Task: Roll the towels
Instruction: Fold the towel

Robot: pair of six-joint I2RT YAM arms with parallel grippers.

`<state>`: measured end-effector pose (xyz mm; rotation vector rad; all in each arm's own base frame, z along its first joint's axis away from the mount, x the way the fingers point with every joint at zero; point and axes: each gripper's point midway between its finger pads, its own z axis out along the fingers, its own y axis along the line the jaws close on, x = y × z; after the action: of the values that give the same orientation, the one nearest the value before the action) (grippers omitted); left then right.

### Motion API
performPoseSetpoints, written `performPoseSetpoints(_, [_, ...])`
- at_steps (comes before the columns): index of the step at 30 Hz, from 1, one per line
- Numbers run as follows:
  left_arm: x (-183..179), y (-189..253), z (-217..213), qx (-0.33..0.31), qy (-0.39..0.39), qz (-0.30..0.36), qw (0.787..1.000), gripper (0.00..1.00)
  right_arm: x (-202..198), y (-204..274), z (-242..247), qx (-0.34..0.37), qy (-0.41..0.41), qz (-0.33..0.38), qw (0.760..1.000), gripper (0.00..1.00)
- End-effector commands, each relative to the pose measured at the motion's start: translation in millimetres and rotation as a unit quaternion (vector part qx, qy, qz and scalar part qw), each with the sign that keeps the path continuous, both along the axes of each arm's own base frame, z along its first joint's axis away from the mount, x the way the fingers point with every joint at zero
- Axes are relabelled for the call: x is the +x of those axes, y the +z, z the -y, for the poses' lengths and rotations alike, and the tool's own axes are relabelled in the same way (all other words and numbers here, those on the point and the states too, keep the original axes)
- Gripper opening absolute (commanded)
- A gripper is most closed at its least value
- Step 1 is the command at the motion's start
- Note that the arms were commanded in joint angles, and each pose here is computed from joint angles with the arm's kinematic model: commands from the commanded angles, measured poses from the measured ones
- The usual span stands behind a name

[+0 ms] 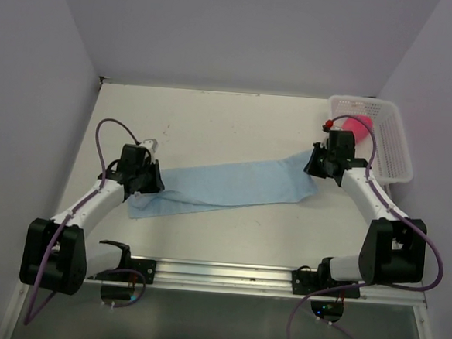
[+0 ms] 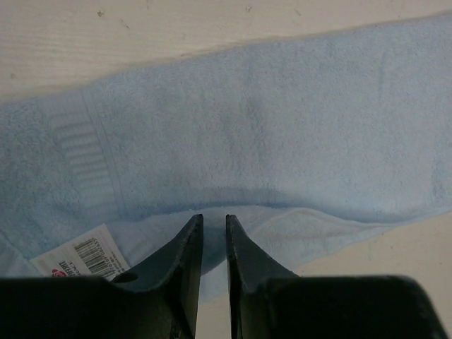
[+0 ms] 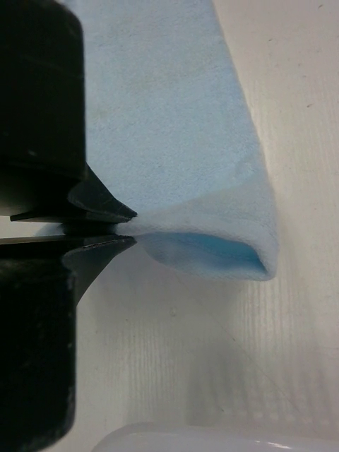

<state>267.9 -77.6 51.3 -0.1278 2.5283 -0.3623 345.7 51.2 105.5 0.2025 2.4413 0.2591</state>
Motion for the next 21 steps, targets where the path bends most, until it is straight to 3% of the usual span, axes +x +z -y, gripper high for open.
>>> performPoseSetpoints(1, [-11.1, 8.4, 7.4, -0.010, 0.000, 0.003, 1.000, 0.22, -3.1, -5.0, -6.4, 0.016, 0.008, -0.002, 1.000, 0.00])
performPoseSetpoints(9, [-26.8, 7.5, 27.3, -0.010, -0.017, -0.021, 1.000, 0.17, -7.4, -3.1, -9.0, 0.024, 0.011, 0.000, 1.000, 0.00])
performPoseSetpoints(17, [-43.5, -9.7, 21.4, 0.024, 0.025, -0.084, 0.996, 0.13, -11.5, 5.8, -9.0, 0.026, 0.012, 0.008, 1.000, 0.00])
performPoseSetpoints(21, [-38.2, 11.1, 37.4, -0.025, 0.013, -0.052, 0.998, 0.10, -13.7, 6.4, -9.1, 0.025, 0.012, 0.009, 1.000, 0.00])
